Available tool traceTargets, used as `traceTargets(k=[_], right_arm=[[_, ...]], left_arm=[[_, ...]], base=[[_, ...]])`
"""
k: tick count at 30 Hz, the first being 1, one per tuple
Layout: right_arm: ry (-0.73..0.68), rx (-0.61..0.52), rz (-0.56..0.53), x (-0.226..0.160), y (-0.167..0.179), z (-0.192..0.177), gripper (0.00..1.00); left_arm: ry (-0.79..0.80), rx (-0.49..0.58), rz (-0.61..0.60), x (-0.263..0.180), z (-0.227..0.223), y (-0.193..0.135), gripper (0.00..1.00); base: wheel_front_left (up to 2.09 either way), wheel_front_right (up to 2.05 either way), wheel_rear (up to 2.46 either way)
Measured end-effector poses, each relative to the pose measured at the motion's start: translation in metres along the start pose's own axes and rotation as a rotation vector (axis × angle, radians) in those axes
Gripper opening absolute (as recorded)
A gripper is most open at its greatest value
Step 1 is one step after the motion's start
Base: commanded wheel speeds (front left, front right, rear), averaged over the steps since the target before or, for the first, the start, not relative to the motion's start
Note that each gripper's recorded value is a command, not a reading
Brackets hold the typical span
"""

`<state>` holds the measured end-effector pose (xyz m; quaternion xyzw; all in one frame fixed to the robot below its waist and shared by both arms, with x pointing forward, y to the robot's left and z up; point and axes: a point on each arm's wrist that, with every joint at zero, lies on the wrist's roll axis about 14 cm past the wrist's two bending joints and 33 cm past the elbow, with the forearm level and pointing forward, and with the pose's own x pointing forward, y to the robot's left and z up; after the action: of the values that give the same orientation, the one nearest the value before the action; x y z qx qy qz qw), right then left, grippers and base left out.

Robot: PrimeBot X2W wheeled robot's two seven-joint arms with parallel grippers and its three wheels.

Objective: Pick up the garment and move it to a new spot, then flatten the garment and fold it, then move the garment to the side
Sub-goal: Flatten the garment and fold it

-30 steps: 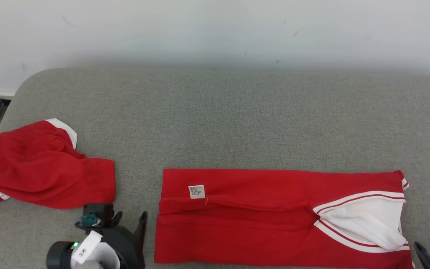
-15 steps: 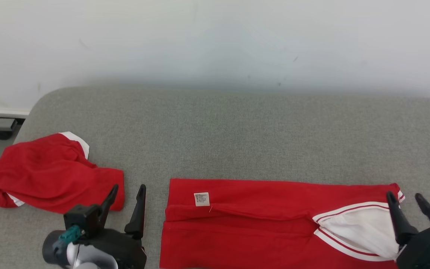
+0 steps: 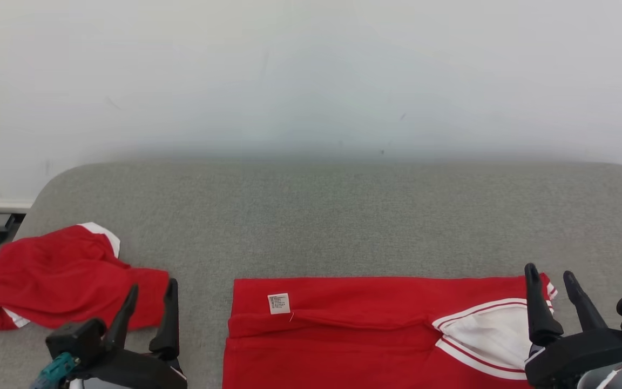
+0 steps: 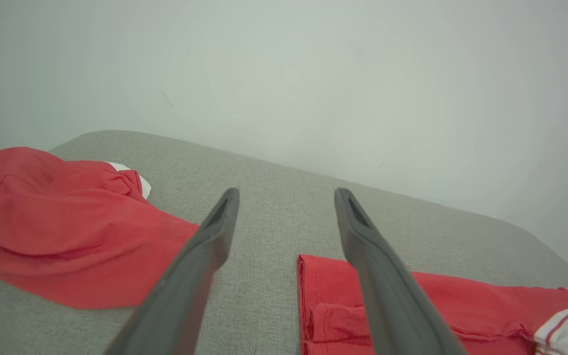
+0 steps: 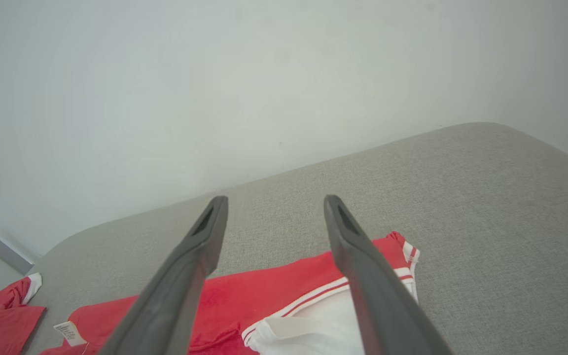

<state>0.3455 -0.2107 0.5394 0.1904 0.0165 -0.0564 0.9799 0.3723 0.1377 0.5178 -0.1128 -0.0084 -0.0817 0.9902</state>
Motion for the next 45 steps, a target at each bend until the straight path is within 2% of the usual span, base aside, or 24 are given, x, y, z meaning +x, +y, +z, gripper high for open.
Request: traceTargets(k=[9,26,45], right_arm=[[-0.051,0.002,-0.016,-0.001,-0.003,0.003,1.0],[-0.06,-0.024,-0.058,0.001,-0.016,-0.005,1.0],[-0.056,-0.037,-0.06,0.004,-0.019,-0.012,1.0]], left_arm=[[-0.01,-0.102,0.011,0.005,0.005,-0.011,1.0],[0.095,-0.105,0.038,0.003,-0.022,-0.009,1.0],[0.131,-0.066,0.036,0.004,-0.028,-0.009,1.0]], base=[[0.0,0.0,0.0],[0.0,0.0,0.0],[0.0,0.0,0.0]])
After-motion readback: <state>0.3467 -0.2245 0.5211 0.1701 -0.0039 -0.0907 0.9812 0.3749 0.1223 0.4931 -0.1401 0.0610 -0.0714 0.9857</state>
